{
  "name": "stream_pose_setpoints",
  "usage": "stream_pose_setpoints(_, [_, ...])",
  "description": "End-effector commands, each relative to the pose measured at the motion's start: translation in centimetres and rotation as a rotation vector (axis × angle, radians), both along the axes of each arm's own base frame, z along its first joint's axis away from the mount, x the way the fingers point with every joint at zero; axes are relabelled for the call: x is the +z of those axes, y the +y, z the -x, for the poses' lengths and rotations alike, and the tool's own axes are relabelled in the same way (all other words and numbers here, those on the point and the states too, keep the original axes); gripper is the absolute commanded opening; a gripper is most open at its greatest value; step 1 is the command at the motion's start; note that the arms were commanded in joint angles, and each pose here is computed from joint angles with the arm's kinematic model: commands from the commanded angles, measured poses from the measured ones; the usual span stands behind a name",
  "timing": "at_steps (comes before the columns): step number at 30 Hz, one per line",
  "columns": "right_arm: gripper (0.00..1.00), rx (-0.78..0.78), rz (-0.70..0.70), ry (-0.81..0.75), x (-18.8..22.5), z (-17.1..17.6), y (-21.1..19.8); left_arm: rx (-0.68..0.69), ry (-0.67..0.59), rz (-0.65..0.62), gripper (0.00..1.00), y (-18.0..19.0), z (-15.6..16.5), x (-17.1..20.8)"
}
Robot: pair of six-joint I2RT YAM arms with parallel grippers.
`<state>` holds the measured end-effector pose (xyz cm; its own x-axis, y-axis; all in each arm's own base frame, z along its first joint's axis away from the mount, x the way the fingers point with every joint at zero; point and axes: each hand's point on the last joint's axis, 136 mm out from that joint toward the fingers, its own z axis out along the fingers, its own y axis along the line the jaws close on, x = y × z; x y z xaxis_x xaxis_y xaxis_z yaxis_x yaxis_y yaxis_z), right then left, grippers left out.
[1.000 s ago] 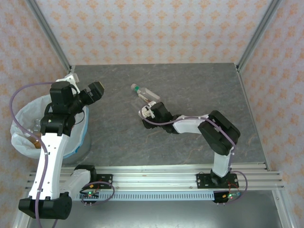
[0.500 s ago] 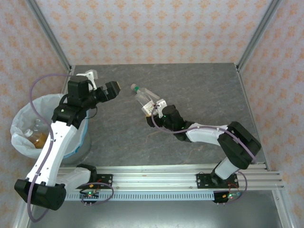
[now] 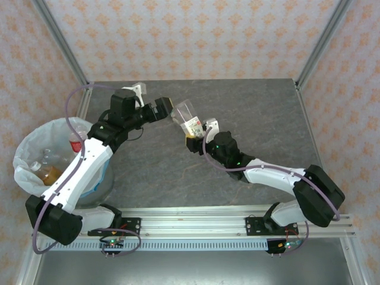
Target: Put the plastic bottles in the bin
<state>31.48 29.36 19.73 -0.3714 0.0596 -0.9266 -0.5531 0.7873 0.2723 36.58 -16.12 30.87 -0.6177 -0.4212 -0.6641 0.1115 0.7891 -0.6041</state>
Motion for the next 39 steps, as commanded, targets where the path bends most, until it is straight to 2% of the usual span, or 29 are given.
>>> stream_pose_setpoints(1, [0.0,-0.023,-0.117,-0.037,2.9,0.0,-0.2,-0.019,-0.055,0.071,1.0,-2.1,-0.8,1.3])
stream_pose_setpoints(6, [0.0,-0.017,-0.167,-0.055,4.6,-0.1,0.0,-0.101,-0.019,0.064,1.0,-6.0,-1.2,0.4])
stream_pose_setpoints(11, [0.0,-0.01,-0.18,-0.076,5.3,-0.1,0.3,-0.121,0.01,0.094,1.0,-8.5,-2.2,-0.5])
stream_pose_setpoints(18, [0.0,0.014,-0.214,-0.085,6.0,0.3,0.5,-0.076,0.022,0.115,0.99,-9.1,-3.6,-1.3])
stream_pose_setpoints(26, [0.0,0.033,-0.251,-0.066,6.7,0.3,1.0,-0.104,-0.002,0.098,0.82,-9.8,-4.3,-1.7])
stream_pose_setpoints(31, [0.02,0.018,-0.284,-0.042,6.4,0.0,1.2,-0.137,-0.008,0.112,0.66,-10.3,-4.2,-1.8])
stream_pose_setpoints(34, [0.1,0.068,-0.288,-0.036,6.3,0.4,1.9,-0.155,-0.011,0.104,0.56,-10.5,-4.0,-1.9])
stream_pose_setpoints(35, [0.18,0.069,-0.285,-0.033,6.3,0.4,2.0,-0.162,-0.012,0.103,0.54,-10.6,-4.0,-1.9])
stream_pose_setpoints(38, [0.58,0.018,-0.278,-0.021,5.5,0.1,1.1,-0.158,-0.024,0.081,0.52,-10.3,-3.9,-1.6])
stream_pose_setpoints(39, [0.68,-0.019,-0.278,-0.018,5.3,-0.1,0.4,-0.149,-0.033,0.072,0.52,-10.0,-3.9,-1.4])
